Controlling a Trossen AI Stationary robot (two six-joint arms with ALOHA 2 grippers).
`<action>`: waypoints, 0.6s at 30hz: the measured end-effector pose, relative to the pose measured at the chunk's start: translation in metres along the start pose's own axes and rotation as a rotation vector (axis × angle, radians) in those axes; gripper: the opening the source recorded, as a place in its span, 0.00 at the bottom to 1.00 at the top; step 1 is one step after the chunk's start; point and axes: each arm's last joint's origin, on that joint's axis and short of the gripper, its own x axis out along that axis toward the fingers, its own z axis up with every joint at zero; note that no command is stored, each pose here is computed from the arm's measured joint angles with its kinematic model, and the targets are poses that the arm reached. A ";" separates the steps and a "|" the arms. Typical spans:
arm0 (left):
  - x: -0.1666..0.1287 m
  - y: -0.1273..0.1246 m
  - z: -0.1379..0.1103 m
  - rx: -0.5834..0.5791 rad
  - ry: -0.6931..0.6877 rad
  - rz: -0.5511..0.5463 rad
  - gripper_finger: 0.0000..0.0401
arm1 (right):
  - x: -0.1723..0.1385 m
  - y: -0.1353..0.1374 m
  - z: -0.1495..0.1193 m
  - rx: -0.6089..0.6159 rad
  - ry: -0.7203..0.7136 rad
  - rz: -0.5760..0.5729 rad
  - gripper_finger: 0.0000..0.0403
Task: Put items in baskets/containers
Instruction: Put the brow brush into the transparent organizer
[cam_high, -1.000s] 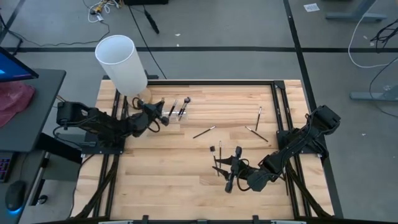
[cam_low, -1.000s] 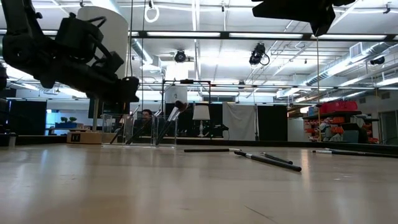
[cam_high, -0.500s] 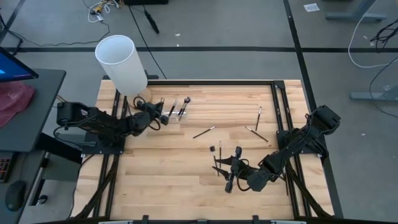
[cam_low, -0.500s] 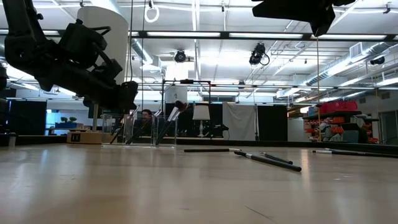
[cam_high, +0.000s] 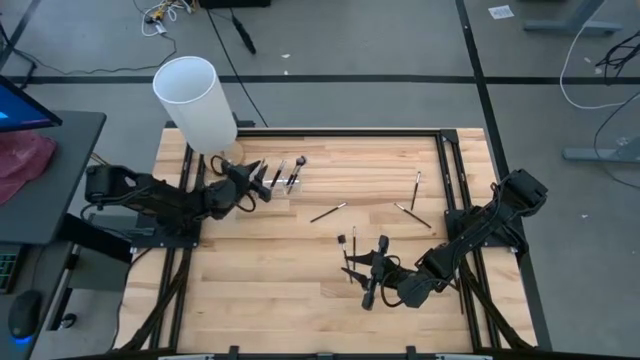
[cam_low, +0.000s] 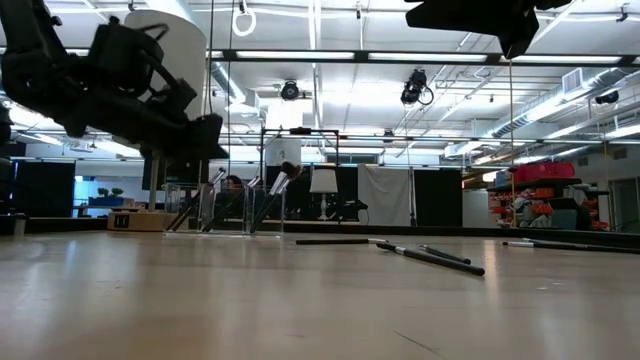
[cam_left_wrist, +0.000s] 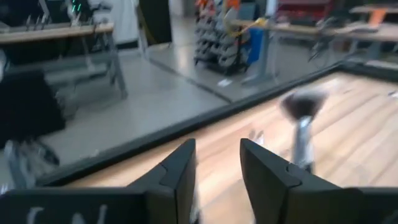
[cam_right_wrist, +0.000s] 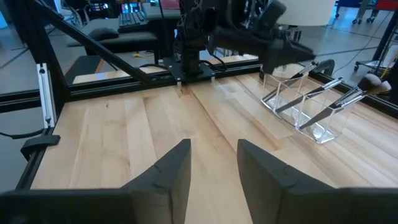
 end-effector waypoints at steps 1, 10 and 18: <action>-0.001 -0.002 0.004 0.009 -0.016 -0.012 0.33 | 0.000 0.000 0.000 -0.001 0.000 0.000 0.33; -0.020 -0.039 0.055 0.074 -0.146 -0.161 0.29 | 0.005 -0.004 0.000 -0.001 0.006 -0.016 0.33; -0.045 -0.094 0.084 0.262 0.019 -0.339 0.27 | 0.008 -0.007 -0.001 -0.010 0.029 -0.010 0.33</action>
